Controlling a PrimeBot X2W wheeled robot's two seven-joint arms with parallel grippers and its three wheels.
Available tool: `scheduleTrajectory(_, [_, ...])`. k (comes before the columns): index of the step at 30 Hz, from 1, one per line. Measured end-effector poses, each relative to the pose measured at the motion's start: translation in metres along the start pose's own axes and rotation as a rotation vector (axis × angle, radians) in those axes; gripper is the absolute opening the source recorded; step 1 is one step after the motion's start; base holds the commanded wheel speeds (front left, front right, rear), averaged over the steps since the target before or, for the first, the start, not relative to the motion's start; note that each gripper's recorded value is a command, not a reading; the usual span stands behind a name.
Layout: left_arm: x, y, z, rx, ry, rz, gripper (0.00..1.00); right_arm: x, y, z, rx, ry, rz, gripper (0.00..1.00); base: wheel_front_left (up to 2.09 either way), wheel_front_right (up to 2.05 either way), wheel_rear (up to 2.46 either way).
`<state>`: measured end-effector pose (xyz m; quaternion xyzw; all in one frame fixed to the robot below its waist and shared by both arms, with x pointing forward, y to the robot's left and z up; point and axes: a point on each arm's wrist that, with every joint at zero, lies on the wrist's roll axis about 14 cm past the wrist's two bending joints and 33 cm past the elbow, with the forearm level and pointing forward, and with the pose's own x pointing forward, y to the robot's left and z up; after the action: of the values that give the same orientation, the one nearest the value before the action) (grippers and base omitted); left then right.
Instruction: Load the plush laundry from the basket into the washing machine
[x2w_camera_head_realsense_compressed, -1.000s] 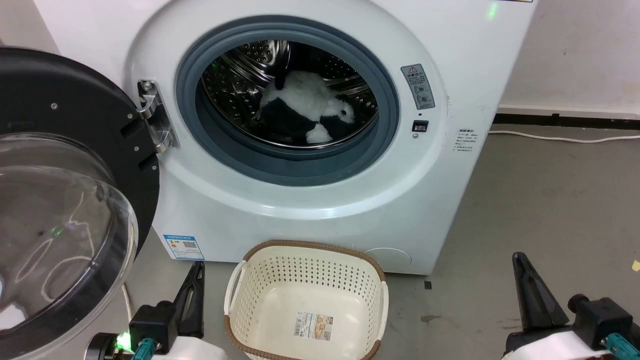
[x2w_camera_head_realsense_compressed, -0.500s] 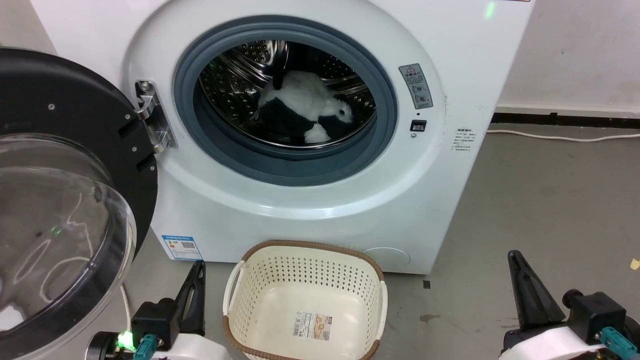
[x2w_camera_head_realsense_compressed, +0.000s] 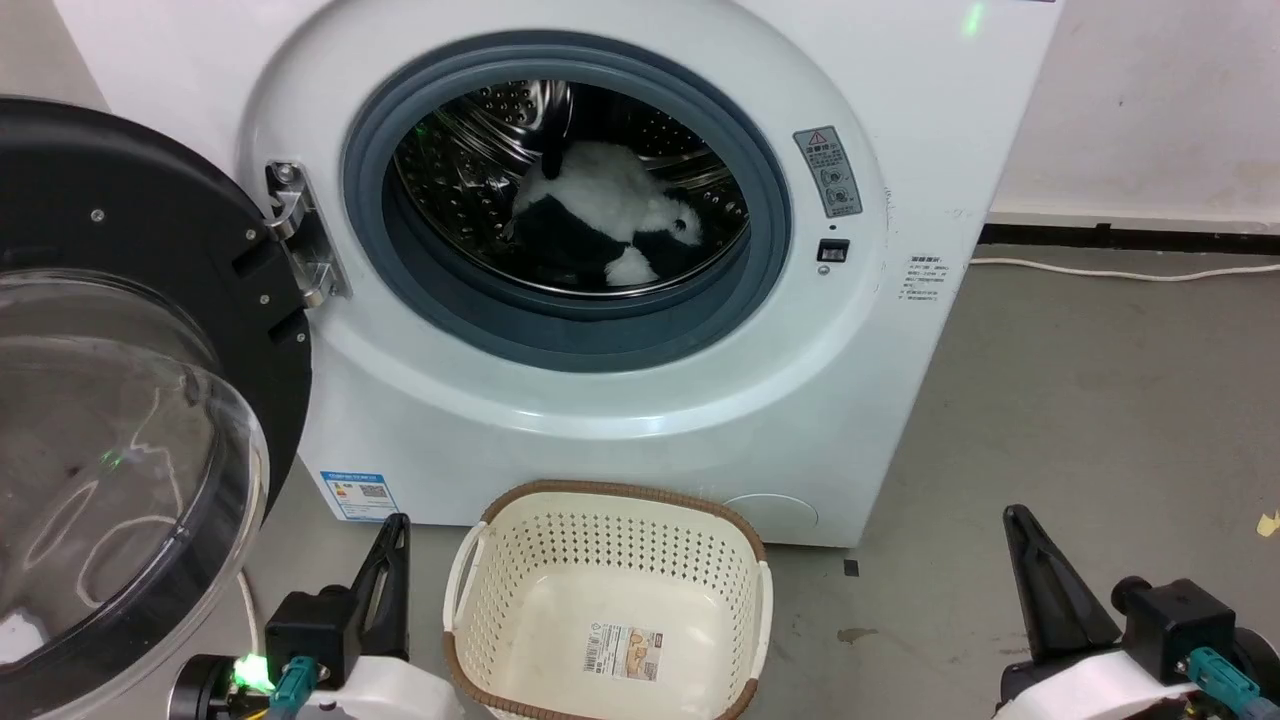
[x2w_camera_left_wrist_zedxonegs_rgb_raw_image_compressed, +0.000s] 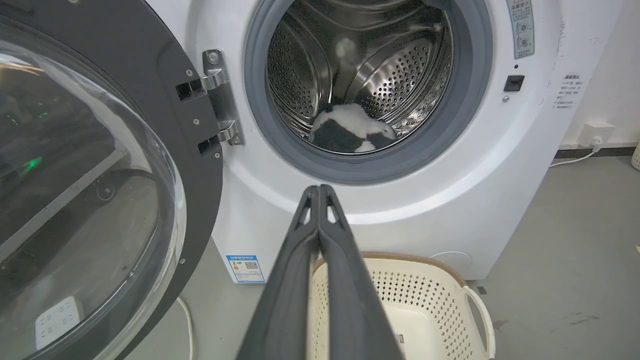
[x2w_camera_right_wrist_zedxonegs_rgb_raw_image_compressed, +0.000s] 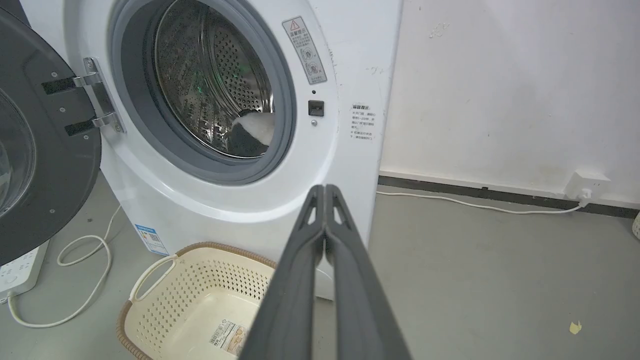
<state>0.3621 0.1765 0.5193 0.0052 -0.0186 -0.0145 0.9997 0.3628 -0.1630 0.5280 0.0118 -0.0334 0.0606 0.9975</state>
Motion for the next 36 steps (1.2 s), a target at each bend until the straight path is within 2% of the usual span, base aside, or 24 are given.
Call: scheduleTrajectory(36, [0.0046, 0.0014, 0.0010, 0.025, 0.038, 0.017, 0.00, 0.0037, 0.0012, -0.0043, -0.040, 0.059, 0.006, 0.00, 0.00, 0.00, 0.00])
